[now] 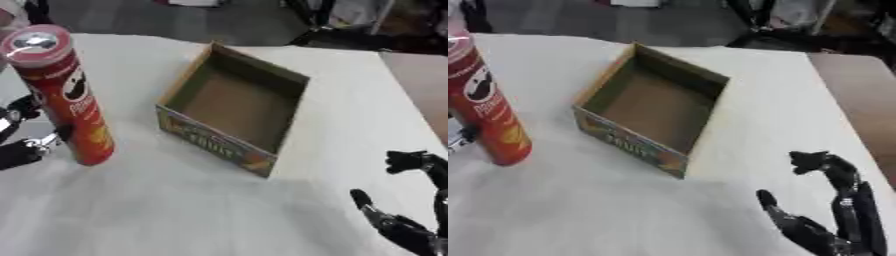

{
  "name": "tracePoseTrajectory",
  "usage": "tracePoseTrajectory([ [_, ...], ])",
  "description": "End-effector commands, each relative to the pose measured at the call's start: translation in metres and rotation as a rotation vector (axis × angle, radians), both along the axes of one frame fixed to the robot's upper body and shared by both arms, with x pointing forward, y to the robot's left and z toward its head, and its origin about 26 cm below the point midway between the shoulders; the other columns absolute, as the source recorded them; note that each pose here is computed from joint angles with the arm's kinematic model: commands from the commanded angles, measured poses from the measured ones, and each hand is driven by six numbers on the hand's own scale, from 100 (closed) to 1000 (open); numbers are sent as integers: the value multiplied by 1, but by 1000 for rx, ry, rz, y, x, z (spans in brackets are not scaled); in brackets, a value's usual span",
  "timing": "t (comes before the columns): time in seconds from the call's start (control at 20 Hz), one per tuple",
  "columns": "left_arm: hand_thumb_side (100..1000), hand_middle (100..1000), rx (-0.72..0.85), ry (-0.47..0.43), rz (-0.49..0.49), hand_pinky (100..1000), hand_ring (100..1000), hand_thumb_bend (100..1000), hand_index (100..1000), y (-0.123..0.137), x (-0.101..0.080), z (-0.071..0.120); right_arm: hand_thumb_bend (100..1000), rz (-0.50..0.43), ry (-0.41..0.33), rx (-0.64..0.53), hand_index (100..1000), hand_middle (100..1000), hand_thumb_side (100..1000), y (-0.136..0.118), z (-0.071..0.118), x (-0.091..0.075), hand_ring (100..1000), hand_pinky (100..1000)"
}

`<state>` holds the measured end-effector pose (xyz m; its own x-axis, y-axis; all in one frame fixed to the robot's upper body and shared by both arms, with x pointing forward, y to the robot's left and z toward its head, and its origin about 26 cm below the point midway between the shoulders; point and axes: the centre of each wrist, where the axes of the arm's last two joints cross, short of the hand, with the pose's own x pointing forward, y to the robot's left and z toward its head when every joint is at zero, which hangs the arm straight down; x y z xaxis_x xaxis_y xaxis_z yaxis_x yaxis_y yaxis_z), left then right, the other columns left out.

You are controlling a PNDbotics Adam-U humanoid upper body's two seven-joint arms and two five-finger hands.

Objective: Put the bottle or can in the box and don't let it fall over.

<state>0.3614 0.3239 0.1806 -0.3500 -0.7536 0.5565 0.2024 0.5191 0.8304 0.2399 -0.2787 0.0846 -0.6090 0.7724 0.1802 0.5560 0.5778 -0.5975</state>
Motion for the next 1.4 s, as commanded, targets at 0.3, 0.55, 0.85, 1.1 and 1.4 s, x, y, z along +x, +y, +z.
tracePoseTrajectory([
  [0.3, 725, 1000, 8, -37, -38, 1000, 1000, 287, 1000, -4, -2, 18, 503, 77, -163, -82, 744, 624, 100, 6, 22, 9, 750, 782],
  [0.55, 771, 1000, -8, -44, -59, 1000, 1000, 278, 1000, -8, -3, 22, 457, 98, -134, -146, 731, 621, 100, -1, 36, 16, 794, 795],
  [0.85, 789, 1000, -28, -58, -83, 1000, 1000, 271, 1000, -11, -5, 28, 459, 56, -109, -258, 721, 597, 100, -5, 45, 20, 763, 777],
  [1.1, 803, 1000, -39, -61, -86, 1000, 1000, 266, 1000, -11, -6, 29, 515, -24, -139, -277, 637, 463, 100, -7, 47, 21, 609, 661],
  [1.4, 740, 1000, -39, -60, -101, 1000, 1000, 341, 1000, -10, -8, 30, 789, -112, -290, -270, 560, 360, 196, -5, 45, 20, 468, 554],
])
